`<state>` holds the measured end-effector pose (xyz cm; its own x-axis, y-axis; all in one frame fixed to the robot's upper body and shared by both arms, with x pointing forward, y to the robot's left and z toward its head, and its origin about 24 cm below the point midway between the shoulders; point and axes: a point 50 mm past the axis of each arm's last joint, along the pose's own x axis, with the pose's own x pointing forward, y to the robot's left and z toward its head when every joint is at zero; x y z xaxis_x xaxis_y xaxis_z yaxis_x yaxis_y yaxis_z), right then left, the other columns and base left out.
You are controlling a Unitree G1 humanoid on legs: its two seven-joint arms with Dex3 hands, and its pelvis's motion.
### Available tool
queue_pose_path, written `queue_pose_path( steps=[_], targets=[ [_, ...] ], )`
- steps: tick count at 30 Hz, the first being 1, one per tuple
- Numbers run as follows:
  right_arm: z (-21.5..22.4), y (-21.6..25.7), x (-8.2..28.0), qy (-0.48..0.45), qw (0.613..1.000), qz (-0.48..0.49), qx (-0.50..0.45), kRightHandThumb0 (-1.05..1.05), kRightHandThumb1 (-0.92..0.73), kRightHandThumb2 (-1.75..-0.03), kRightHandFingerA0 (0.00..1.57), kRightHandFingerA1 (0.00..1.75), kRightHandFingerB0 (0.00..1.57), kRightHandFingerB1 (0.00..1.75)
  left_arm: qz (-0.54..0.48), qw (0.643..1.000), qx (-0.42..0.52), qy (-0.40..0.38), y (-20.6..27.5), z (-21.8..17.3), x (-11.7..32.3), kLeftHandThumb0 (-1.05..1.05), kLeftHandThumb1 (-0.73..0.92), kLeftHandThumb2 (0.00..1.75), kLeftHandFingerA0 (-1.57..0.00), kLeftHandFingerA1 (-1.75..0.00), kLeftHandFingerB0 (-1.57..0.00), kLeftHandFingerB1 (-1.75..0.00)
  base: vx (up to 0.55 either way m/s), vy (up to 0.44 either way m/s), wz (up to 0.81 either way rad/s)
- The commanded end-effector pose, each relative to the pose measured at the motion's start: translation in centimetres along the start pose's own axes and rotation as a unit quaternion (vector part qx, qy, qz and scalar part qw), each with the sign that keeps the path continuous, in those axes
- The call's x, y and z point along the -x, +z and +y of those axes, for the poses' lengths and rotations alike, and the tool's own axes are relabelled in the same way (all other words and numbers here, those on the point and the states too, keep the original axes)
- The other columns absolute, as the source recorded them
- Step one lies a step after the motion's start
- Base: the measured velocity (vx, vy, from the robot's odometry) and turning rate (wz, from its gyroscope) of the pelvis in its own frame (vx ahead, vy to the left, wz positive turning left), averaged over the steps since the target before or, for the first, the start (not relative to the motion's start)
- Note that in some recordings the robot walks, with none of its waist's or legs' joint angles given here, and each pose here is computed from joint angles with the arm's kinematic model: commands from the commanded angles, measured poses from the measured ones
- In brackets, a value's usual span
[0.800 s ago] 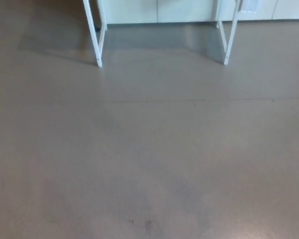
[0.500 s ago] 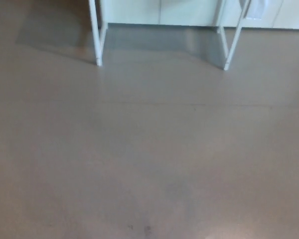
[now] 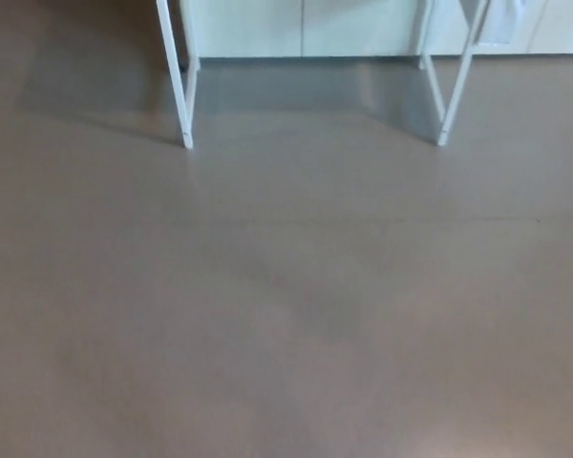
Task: The robot walks towards a table in front, picks a dumpling toy with left hand and puts it in an orange round plate
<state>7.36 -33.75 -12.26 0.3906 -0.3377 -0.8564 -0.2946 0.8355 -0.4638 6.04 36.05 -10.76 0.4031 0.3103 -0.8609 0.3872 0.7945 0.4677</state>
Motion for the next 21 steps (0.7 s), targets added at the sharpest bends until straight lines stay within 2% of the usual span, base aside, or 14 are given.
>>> queue_pose_path(
  steps=[1,3,4,5,6,8,10,11,12,13,14,15,20,21],
  targets=[
    [-0.9,0.3,0.0,-0.003,1.000,-0.004,0.014,-0.31,-0.57,-0.58,0.77,0.53,0.44,0.36,-0.005,1.000,-0.025,-0.011,0.1,-0.1,0.0,-0.28,0.51,0.56,-0.66,-0.42,-0.36,-0.33,0.29,0.052,0.82],
    [-0.9,0.2,0.0,-0.004,1.000,-0.002,0.014,-0.31,-0.57,-0.58,0.77,0.54,0.44,0.35,-0.005,0.999,-0.034,-0.012,-0.1,-0.4,0.1,-0.30,0.51,0.56,-0.67,-0.43,-0.36,-0.33,0.31,-0.021,0.51],
    [-0.8,-0.2,0.1,0.000,1.000,0.005,0.017,-0.31,-0.58,-0.59,0.78,0.53,0.45,0.36,-0.002,0.999,-0.039,-0.018,-0.5,-0.8,0.2,-0.31,0.51,0.56,-0.70,-0.50,-0.35,-0.33,0.34,-0.208,0.18],
    [-0.8,-0.3,0.1,0.000,1.000,0.006,0.017,-0.31,-0.58,-0.59,0.78,0.53,0.45,0.36,-0.002,0.999,-0.040,-0.018,-0.6,-0.8,0.3,-0.31,0.51,0.56,-0.70,-0.50,-0.35,-0.33,0.30,-0.191,0.02],
    [-0.6,-0.6,0.2,0.003,1.000,0.006,0.017,-0.32,-0.58,-0.58,0.78,0.55,0.46,0.36,0.003,0.999,-0.039,-0.022,-1.0,-1.1,0.4,-0.30,0.50,0.56,-0.62,-0.46,-0.35,-0.33,0.30,-0.143,0.06],
    [-0.5,-1.0,0.4,0.004,1.000,0.009,0.009,-0.32,-0.57,-0.58,0.77,0.57,0.46,0.36,0.013,0.999,-0.034,-0.024,-1.7,-1.7,0.6,-0.32,0.49,0.56,-0.63,-0.42,-0.36,-0.34,0.35,-0.109,-0.04],
    [-0.7,-1.0,0.3,0.009,1.000,0.014,0.015,-0.33,-0.58,-0.59,0.73,0.53,0.43,0.35,0.018,0.999,-0.025,-0.026,-1.9,-2.1,0.6,-0.31,0.49,0.55,-0.66,-0.48,-0.35,-0.33,0.35,-0.037,-0.08],
    [-0.6,-1.0,0.3,0.010,1.000,0.014,0.020,-0.32,-0.58,-0.58,0.73,0.50,0.43,0.35,0.020,0.999,-0.022,-0.026,-2.0,-2.2,0.7,-0.36,0.39,0.67,-0.59,-0.53,-0.31,-0.42,0.36,0.040,-0.19],
    [-0.6,-1.1,0.3,0.011,1.000,0.015,0.021,-0.32,-0.58,-0.58,0.73,0.50,0.43,0.35,0.022,0.999,-0.020,-0.026,-2.1,-2.2,0.7,-0.36,0.39,0.67,-0.59,-0.53,-0.31,-0.42,0.36,0.095,-0.22],
    [-0.6,-0.8,0.2,0.011,1.000,0.013,0.019,-0.31,-0.58,-0.58,0.73,0.49,0.44,0.35,0.022,0.999,-0.023,-0.023,-2.0,-2.2,0.6,-0.28,0.54,0.57,-0.70,-0.44,-0.36,-0.34,0.37,0.131,-0.22],
    [-0.6,-0.7,0.2,0.011,1.000,0.013,0.018,-0.31,-0.58,-0.58,0.73,0.49,0.44,0.35,0.022,0.999,-0.024,-0.021,-1.9,-2.2,0.6,-0.28,0.54,0.57,-0.70,-0.44,-0.36,-0.34,0.41,0.146,-0.27],
    [-0.7,-0.6,0.2,0.011,1.000,0.011,0.017,-0.31,-0.57,-0.57,0.73,0.53,0.44,0.36,0.023,0.999,-0.023,-0.021,-2.0,-2.3,0.6,-0.27,0.54,0.57,-0.62,-0.41,-0.37,-0.33,0.61,0.234,-0.25],
    [-0.2,-1.1,0.3,0.015,1.000,0.016,0.015,-0.31,-0.56,-0.57,0.73,0.55,0.45,0.36,0.029,0.999,-0.016,-0.026,-2.9,-2.6,1.1,-0.25,0.56,0.58,-0.65,-0.45,-0.36,-0.34,0.47,0.314,-0.32],
    [-0.3,-1.0,0.3,0.016,1.000,0.014,0.019,-0.31,-0.58,-0.58,0.72,0.54,0.44,0.36,0.032,0.999,-0.018,-0.027,-2.9,-2.6,1.1,-0.25,0.52,0.56,-0.63,-0.44,-0.36,-0.34,0.36,0.140,0.07]
  ],
)
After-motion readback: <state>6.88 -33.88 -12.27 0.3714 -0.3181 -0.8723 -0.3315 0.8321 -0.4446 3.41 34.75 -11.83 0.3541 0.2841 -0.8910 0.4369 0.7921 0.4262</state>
